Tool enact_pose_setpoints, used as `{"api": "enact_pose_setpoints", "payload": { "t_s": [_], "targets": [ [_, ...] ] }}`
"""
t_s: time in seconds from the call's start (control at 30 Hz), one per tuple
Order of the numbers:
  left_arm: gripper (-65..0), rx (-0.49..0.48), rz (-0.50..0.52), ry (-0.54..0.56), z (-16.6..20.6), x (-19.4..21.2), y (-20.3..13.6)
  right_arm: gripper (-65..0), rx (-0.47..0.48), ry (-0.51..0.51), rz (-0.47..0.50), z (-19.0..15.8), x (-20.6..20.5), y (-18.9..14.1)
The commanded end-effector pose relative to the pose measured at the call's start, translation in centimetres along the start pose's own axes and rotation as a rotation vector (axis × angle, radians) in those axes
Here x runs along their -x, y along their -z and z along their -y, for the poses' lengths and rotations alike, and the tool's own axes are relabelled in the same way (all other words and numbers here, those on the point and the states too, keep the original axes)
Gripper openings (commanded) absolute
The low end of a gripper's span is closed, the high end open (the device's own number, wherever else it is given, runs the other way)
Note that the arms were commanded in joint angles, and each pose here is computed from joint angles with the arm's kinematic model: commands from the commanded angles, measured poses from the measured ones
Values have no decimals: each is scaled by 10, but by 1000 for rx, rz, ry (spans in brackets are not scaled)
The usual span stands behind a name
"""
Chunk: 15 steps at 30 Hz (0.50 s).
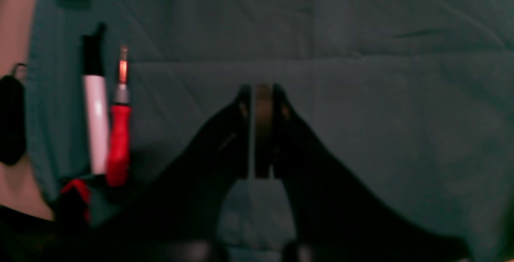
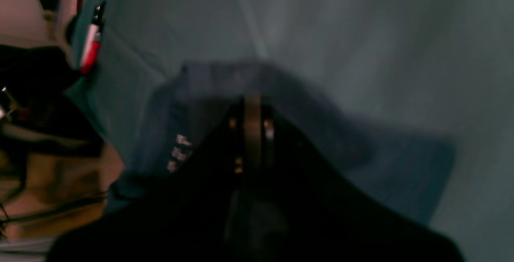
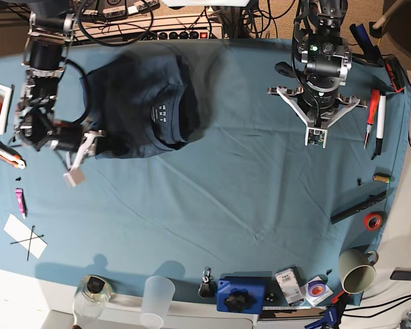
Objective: Fold the T-shirt properly
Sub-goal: 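Tuck and flatten the bundle's edge with the right gripper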
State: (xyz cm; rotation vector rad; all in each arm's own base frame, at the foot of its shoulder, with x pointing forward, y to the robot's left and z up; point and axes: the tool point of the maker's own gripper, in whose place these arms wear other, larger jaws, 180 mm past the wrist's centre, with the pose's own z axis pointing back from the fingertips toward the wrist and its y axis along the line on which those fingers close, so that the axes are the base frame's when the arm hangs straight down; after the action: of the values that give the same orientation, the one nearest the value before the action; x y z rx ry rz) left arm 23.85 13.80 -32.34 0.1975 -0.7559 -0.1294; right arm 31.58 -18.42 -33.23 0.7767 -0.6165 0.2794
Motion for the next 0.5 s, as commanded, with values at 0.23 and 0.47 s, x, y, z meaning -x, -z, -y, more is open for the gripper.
{"api": "enact_pose_setpoints", "payload": {
  "t_s": [0.23, 0.47],
  "targets": [
    [-650, -70, 25, 85, -29, -1, -2, -650, 137, -277, 64, -23, -49, -30],
    [-650, -140, -37, 33, -65, 20, -4, -650, 174, -283, -31, -26, -5, -29]
  ]
}}
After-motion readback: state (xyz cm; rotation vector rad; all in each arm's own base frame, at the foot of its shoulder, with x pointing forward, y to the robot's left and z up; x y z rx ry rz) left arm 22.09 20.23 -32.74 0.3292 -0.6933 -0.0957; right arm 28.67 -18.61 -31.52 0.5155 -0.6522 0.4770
